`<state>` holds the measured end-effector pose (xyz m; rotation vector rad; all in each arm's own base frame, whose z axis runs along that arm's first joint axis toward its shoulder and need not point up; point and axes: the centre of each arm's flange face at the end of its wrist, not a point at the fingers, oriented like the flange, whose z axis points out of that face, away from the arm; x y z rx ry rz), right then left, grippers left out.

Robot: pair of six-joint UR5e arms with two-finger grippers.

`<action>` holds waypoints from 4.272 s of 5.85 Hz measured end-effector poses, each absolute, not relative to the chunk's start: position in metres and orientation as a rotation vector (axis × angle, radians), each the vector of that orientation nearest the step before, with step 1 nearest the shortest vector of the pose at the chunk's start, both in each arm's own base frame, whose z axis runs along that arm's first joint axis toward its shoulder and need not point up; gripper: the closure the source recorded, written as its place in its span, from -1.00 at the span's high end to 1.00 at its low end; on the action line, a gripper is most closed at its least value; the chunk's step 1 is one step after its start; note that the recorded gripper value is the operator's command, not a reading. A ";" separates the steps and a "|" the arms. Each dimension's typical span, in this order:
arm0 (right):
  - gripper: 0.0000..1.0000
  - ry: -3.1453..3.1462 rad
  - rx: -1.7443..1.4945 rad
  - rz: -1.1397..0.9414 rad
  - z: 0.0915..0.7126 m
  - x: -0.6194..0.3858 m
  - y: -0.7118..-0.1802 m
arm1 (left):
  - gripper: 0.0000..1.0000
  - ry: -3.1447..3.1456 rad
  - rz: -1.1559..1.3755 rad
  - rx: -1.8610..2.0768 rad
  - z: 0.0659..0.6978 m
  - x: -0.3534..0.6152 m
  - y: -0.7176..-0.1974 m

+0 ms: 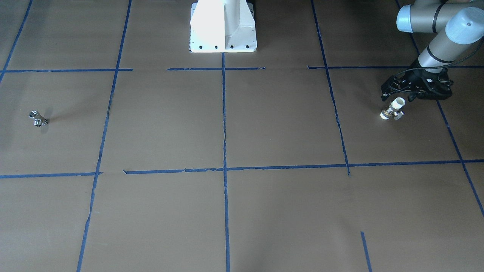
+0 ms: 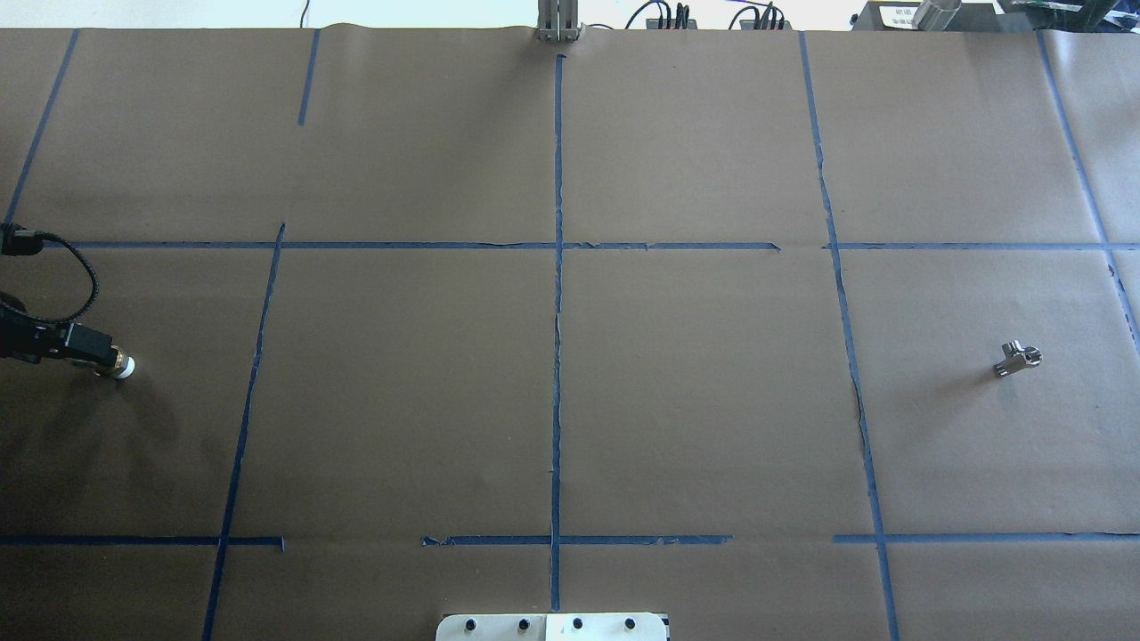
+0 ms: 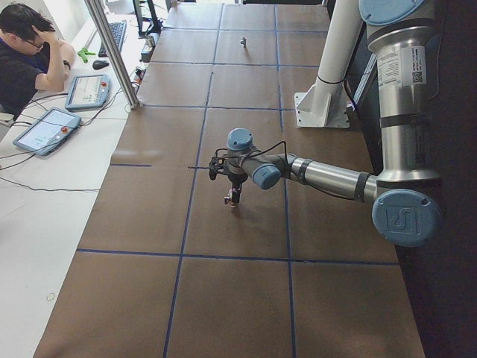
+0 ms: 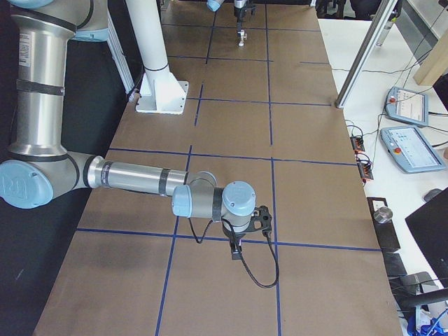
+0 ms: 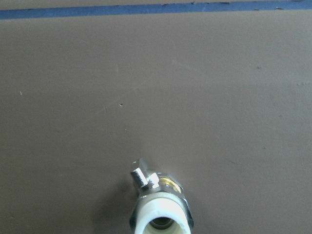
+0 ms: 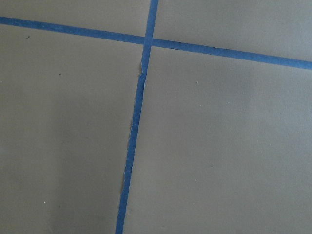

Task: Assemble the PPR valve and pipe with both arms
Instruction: 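Lower the left gripper onto the white PPR valve and grasp it, then carry the held PPR valve with the left gripper toward the table center, then lower the PPR valve upright onto the table center with the left gripper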

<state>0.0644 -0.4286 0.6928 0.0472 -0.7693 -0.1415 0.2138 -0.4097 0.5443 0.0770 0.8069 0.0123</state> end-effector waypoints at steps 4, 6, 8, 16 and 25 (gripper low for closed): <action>1.00 -0.771 0.047 -0.141 0.693 0.064 -0.427 | 0.05 0.785 0.003 0.099 0.547 0.214 -0.416; 1.00 -0.779 0.050 -0.141 0.691 0.064 -0.427 | -0.20 0.790 0.004 0.098 0.545 0.215 -0.416; 1.00 -0.787 0.050 -0.139 0.690 0.063 -0.427 | -0.88 0.799 0.003 0.101 0.539 0.213 -0.416; 1.00 -0.805 0.051 -0.137 0.689 0.062 -0.428 | -1.00 0.919 -0.127 0.132 0.286 0.307 -0.471; 1.00 -0.811 0.046 -0.137 0.690 0.060 -0.429 | -1.00 0.842 -0.398 0.127 0.141 0.592 -0.407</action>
